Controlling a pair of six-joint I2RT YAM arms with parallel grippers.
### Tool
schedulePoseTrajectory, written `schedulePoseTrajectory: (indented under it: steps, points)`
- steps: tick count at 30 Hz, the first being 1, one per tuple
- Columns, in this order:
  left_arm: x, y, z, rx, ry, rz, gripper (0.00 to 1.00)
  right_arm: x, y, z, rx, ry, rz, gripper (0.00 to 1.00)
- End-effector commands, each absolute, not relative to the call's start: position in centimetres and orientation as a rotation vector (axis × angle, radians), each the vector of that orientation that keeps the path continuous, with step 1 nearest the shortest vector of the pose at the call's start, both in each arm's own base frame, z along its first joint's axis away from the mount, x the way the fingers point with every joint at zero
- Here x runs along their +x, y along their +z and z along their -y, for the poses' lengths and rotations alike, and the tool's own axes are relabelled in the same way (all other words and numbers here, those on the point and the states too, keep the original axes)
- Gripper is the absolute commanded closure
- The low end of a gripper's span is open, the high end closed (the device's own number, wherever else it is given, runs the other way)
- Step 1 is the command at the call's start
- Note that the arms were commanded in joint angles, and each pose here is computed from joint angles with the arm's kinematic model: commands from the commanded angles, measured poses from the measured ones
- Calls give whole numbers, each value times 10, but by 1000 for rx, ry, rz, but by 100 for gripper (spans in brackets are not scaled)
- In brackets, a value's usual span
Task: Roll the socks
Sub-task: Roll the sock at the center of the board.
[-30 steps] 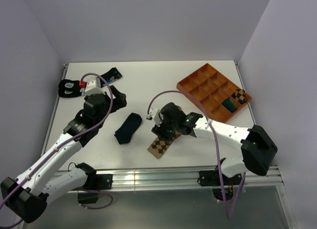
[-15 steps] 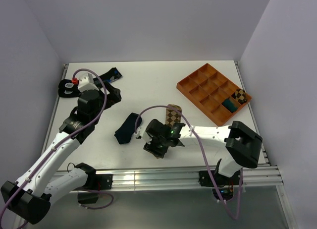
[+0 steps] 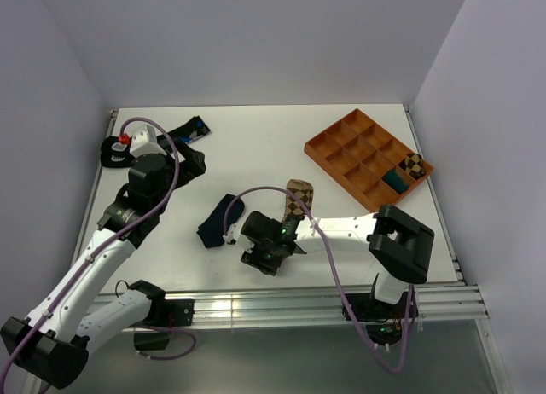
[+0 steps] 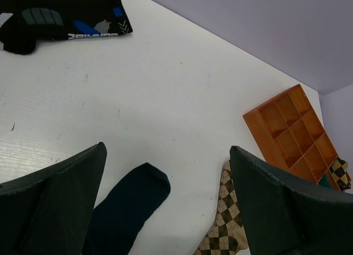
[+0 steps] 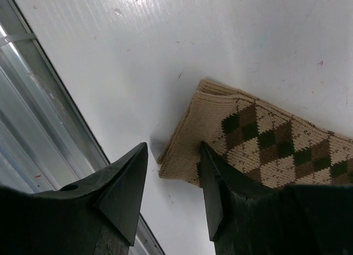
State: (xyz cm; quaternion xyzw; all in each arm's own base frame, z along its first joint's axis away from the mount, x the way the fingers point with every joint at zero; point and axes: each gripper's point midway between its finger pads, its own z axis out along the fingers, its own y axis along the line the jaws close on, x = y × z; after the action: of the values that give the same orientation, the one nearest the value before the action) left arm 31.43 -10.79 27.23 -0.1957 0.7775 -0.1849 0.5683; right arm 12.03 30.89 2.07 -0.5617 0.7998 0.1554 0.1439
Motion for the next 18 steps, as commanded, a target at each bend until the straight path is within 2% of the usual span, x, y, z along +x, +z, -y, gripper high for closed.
schedulePoseTrajectory:
  steps: [1, 9, 12, 14, 18]
  points:
    - [313, 294, 108, -446, -478, -1770, 0, 131, 28, -326, -1575, 445, -2272, 49]
    - [314, 291, 111, -439, -495, -1771, 1, 148, 16, -325, -1537, 312, -2292, 48]
    - [314, 292, 111, -437, -492, -1770, 0, 149, 12, -326, -1547, 302, -2294, 61]
    - [314, 291, 111, -433, -495, -1771, 0, 150, 11, -326, -1557, 296, -2290, 64]
    - [313, 286, 109, -442, -481, -1781, 1, 154, 20, -337, -1600, 342, -2209, 79]
